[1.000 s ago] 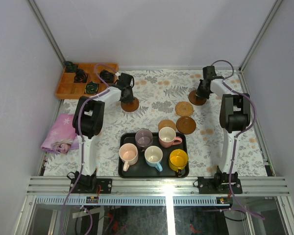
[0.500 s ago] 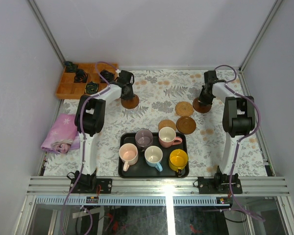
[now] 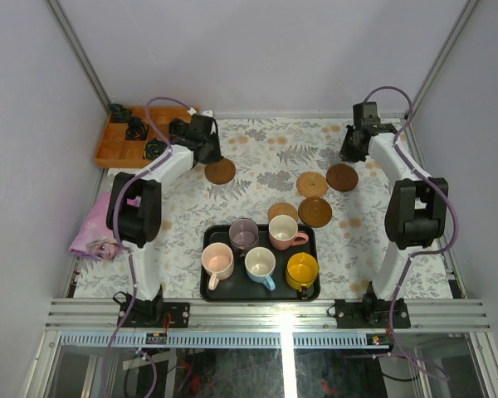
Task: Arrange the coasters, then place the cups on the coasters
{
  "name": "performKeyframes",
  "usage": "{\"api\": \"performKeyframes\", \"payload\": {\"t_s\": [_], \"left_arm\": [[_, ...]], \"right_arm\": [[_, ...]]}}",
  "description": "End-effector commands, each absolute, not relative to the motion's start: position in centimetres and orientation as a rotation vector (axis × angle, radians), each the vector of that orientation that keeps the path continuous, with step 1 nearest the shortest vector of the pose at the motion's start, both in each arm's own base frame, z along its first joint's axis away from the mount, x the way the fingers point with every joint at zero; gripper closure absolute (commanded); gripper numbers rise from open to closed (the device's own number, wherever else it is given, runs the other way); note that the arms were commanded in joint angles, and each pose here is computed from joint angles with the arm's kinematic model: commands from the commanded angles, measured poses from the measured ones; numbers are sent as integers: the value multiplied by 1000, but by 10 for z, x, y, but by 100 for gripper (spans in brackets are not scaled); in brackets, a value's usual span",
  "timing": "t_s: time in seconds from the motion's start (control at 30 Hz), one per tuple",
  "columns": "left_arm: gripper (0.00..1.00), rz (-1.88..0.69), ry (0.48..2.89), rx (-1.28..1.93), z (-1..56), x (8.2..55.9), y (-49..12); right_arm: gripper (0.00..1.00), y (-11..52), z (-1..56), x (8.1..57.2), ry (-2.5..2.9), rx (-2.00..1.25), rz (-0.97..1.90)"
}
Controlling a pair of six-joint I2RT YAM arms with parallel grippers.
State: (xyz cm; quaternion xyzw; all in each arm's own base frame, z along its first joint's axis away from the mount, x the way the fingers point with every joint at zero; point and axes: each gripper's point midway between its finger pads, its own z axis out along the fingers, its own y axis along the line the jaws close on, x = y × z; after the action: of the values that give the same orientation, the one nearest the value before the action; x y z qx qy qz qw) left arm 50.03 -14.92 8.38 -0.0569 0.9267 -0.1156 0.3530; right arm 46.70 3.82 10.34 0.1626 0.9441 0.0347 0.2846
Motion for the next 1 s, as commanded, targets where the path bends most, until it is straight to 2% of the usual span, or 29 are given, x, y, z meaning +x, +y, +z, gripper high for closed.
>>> {"api": "performKeyframes", "payload": {"t_s": [0.0, 0.13, 0.37, 0.53, 0.97], "left_arm": [[100, -536, 2321, -87, 110, 488, -180], [100, -675, 2356, 54, 105, 454, -227], [100, -832, 2401, 278, 100, 400, -296], [100, -954, 2434, 348, 93, 373, -320], [100, -1050, 2503, 489, 66, 319, -359]], "right_arm": [[93, 52, 128, 450, 2500, 353, 115], [100, 61, 113, 421, 2559, 321, 145], [100, 79, 89, 382, 2646, 248, 215], [100, 95, 75, 366, 2696, 184, 273], [100, 121, 53, 344, 2777, 85, 332]]}}
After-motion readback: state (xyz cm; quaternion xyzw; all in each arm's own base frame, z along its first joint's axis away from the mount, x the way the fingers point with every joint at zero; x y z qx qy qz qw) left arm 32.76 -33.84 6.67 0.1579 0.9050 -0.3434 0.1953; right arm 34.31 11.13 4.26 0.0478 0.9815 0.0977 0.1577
